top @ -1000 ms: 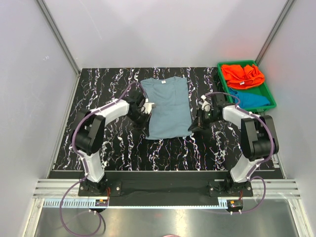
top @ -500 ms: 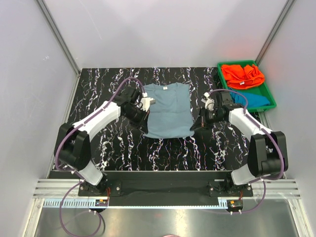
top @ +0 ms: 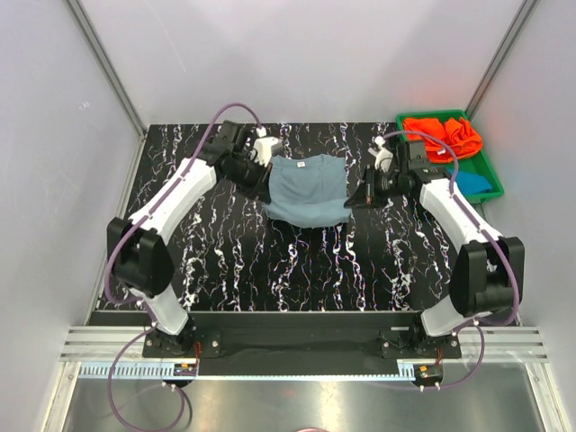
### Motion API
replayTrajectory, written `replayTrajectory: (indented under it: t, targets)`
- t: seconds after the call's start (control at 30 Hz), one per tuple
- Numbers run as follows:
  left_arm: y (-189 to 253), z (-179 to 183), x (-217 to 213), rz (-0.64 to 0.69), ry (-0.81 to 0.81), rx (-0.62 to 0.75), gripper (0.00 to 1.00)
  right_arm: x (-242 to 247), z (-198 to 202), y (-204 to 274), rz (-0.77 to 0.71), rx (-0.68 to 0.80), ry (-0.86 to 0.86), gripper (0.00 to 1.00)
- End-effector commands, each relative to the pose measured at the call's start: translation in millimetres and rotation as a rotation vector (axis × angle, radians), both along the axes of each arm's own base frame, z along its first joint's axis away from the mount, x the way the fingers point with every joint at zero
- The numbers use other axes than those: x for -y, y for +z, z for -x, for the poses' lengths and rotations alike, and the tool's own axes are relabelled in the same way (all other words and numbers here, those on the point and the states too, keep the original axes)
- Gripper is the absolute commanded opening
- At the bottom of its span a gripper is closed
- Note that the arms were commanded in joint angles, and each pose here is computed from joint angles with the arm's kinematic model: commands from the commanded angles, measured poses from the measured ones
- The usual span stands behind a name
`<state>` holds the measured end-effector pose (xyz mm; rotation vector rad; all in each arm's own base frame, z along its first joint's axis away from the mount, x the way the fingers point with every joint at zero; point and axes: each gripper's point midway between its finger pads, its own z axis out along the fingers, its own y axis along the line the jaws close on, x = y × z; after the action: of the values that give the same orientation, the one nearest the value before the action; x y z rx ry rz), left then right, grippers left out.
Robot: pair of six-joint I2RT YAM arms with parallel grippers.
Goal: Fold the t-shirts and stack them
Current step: Fold the tshirt
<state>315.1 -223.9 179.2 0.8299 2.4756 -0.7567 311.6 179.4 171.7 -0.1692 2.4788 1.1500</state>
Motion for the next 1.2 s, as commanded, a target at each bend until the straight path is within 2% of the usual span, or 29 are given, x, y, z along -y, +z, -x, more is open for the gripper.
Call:
replayTrajectory:
  t: [0.0, 0.47, 0.73, 0.93, 1.17]
  targets:
    - [19.5, -37.4, 4.6, 0.005, 0.003, 0.097, 0.0, -6.1, -36.2, 28.6, -0.013, 0.13, 0.006, 0.07]
    - [17.6, -133.8, -4.9, 0.015, 0.115, 0.174, 0.0, -7.2, -130.7, 25.0, 0.006, 0.216, -0.04, 0.07]
    - [33.6, -152.9, -8.6, 0.042, 0.148, 0.221, 0.0, -10.3, -165.1, 26.3, -0.003, 0.234, -0.06, 0.07]
    - [17.7, -169.8, -8.3, 0.032, 0.169, 0.215, 0.0, -10.6, -177.7, 0.2, 0.006, 0.198, -0.065, 0.07]
    - [-26.8, -202.9, -10.1, 0.008, 0.213, 0.182, 0.0, -10.9, -207.4, -33.8, 0.018, 0.177, -0.071, 0.07]
